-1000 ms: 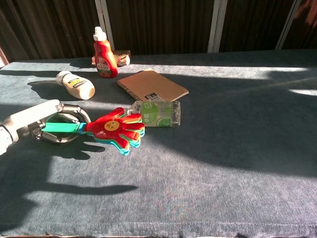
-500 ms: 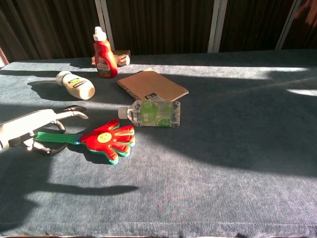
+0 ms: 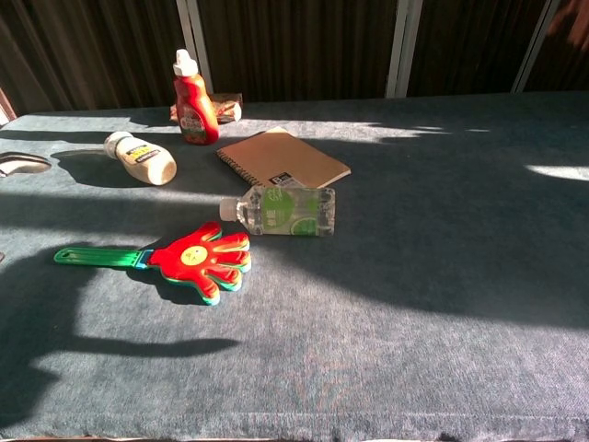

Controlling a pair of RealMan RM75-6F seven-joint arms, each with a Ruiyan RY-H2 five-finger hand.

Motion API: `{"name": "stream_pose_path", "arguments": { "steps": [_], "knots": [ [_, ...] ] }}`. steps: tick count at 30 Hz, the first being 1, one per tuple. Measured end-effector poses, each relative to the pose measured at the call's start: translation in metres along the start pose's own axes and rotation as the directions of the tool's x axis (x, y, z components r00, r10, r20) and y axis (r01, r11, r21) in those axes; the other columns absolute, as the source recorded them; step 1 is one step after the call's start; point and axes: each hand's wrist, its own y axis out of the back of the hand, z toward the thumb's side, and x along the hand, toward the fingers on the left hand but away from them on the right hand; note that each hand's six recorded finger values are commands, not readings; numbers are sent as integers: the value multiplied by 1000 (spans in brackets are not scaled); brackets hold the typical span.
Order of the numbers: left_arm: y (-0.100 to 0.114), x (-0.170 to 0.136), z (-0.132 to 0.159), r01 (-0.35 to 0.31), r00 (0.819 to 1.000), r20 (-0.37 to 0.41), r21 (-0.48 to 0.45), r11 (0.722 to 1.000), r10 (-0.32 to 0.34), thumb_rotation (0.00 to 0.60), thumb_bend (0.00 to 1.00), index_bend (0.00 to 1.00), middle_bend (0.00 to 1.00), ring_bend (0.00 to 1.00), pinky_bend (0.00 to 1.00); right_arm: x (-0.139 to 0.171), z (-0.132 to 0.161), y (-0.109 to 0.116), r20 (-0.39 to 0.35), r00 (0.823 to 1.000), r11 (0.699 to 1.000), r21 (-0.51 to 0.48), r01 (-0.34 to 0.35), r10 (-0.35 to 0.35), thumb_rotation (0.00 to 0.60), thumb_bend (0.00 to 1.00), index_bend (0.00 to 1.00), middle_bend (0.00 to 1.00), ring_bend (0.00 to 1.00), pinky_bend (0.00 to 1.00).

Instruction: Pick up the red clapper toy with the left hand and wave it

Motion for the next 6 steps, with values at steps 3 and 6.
{"name": "stream_pose_path", "arguments": {
  "steps": [3, 6],
  "knots": [
    [25, -38, -5, -89, 995, -49, 42, 995, 91, 600, 440, 19, 0, 0, 0, 0, 0, 0, 6, 1000, 1000, 5, 6, -6, 600, 76, 0, 0, 0, 0],
    [41, -67, -10, -126, 987, -93, 84, 988, 134, 600, 439, 12, 0, 0, 0, 1, 1, 0, 6, 1000, 1000, 11, 7, -7, 600, 76, 0, 0, 0, 0]
  ]
}}
